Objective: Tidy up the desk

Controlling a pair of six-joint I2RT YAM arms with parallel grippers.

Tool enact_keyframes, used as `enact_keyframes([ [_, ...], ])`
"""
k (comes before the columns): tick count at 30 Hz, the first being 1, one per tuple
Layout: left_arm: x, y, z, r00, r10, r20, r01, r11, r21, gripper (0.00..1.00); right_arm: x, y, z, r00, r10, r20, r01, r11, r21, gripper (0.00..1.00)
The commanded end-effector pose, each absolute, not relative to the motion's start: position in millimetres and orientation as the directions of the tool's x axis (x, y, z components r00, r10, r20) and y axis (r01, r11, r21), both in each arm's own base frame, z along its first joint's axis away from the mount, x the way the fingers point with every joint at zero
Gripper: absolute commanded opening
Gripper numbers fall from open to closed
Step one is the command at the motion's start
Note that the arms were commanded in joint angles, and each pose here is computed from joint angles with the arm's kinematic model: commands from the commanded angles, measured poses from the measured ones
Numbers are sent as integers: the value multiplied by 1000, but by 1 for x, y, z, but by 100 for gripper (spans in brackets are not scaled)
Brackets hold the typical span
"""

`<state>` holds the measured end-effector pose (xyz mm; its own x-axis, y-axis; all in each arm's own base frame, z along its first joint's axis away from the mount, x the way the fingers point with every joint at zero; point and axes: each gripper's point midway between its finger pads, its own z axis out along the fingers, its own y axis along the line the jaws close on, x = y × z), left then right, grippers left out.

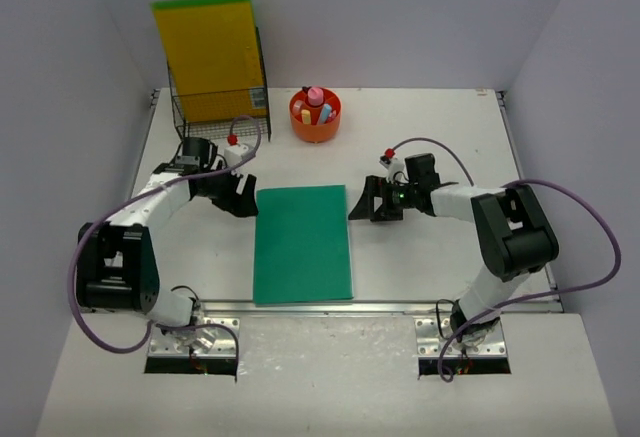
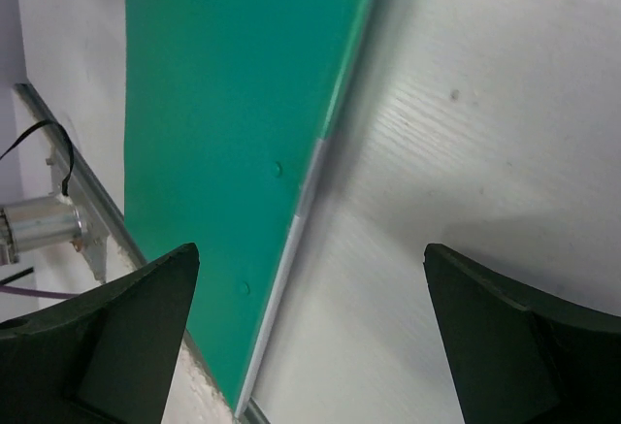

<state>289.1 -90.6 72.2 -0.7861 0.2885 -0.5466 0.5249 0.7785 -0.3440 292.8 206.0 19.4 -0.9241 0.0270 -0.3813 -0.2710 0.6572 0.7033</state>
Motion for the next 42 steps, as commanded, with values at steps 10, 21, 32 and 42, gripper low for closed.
enact_keyframes([
  [10, 293, -118, 18, -953, 95, -287, 262, 734, -627, 64, 298, 242, -4, -969, 113, -219, -137, 493, 859, 99],
  [21, 279, -159, -9, -947, 247, -207, 322, 713, -623, 63, 298, 318, 2, -983, 86, -164, -124, 353, 928, 76],
  [32, 275, -168, -2, -933, 271, -238, 361, 695, -622, 65, 301, 331, 35, -958, 32, -284, -266, 262, 928, 22],
  [42, 325, -137, 173, -646, 277, -712, 724, 520, -454, 89, 320, 328, 149, -712, 18, -702, -698, 96, 710, 0],
])
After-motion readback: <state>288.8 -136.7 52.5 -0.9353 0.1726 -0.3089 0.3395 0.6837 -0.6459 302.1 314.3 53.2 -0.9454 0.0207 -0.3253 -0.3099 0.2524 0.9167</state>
